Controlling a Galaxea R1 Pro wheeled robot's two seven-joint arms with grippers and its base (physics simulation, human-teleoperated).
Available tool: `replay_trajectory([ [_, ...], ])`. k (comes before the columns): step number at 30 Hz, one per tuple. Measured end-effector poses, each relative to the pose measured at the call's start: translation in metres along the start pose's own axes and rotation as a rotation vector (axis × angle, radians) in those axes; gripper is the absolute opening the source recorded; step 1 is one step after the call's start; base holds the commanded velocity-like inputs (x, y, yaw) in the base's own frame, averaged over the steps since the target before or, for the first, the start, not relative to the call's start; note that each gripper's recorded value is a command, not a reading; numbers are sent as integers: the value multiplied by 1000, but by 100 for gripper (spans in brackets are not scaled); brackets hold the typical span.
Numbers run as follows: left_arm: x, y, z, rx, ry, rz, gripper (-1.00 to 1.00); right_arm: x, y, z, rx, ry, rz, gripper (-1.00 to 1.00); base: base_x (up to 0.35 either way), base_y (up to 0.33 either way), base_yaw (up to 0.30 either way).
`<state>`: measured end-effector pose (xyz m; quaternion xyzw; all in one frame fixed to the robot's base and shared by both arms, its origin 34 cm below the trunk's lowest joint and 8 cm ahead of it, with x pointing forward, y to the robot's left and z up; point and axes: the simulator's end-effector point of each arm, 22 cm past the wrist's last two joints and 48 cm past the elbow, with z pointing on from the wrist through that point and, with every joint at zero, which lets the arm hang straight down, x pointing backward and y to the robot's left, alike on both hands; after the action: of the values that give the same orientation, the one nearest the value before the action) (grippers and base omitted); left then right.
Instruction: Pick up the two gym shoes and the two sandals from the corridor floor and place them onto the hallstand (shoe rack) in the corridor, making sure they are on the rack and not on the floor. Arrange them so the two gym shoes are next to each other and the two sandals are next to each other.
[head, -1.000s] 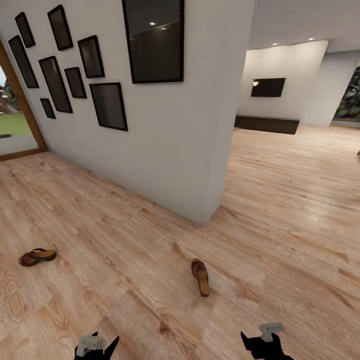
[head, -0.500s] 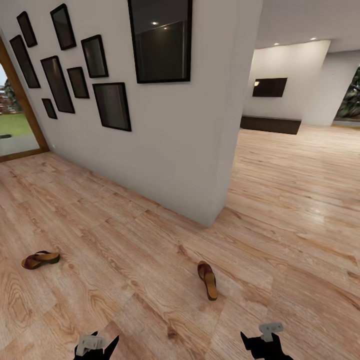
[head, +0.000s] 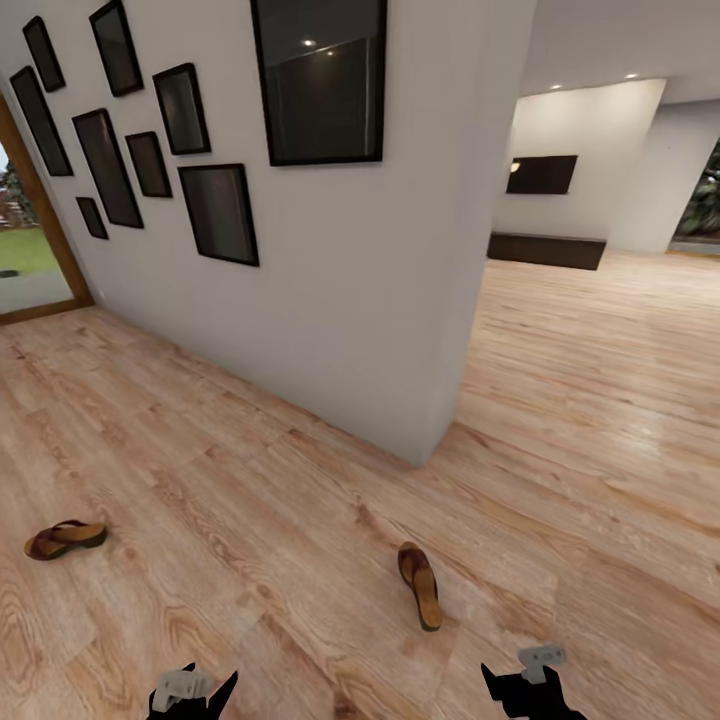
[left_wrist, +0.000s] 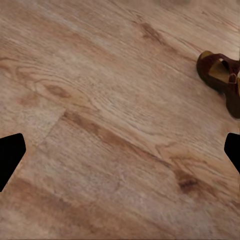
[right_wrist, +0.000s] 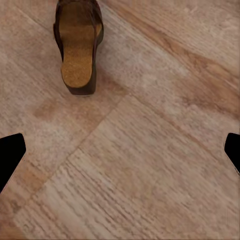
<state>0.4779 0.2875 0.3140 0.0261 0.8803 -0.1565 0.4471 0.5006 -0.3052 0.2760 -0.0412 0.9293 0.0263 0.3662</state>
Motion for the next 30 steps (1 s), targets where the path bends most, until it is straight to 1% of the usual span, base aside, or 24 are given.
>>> replay_trajectory([
  [10, 1, -1, 0, 5, 1, -2, 100, 0, 0, 0, 0, -1, 0, 100, 275, 161, 5],
  [13, 1, -1, 0, 6, 2, -3, 100, 0, 0, 0, 1, 0, 1, 100, 117, 107, 74],
  [20, -1, 4, 0, 0, -2, 5, 100, 2, 1, 1, -1, 3, 2, 100, 18, 16, 106],
  [24, -20, 14, 3, -13, -25, 29, 100, -5, 14, 5, -16, -10, 5, 100, 3, 3, 21],
  [25, -29, 16, 5, -15, -37, 39, 100, -13, 20, 7, -21, -26, 6, 100, 1, 1, 6],
  [26, -43, 20, 9, -19, -45, 45, 100, -32, 25, 12, -16, -61, 6, 100, 1, 1, 5],
  [28, -57, 23, 14, -21, -49, 48, 100, -47, 27, 15, -2, -82, 8, 100, 1, 0, 4],
  [30, -75, 26, 21, -20, -53, 46, 100, -60, 29, 19, 17, -89, 13, 100, 0, 0, 2],
])
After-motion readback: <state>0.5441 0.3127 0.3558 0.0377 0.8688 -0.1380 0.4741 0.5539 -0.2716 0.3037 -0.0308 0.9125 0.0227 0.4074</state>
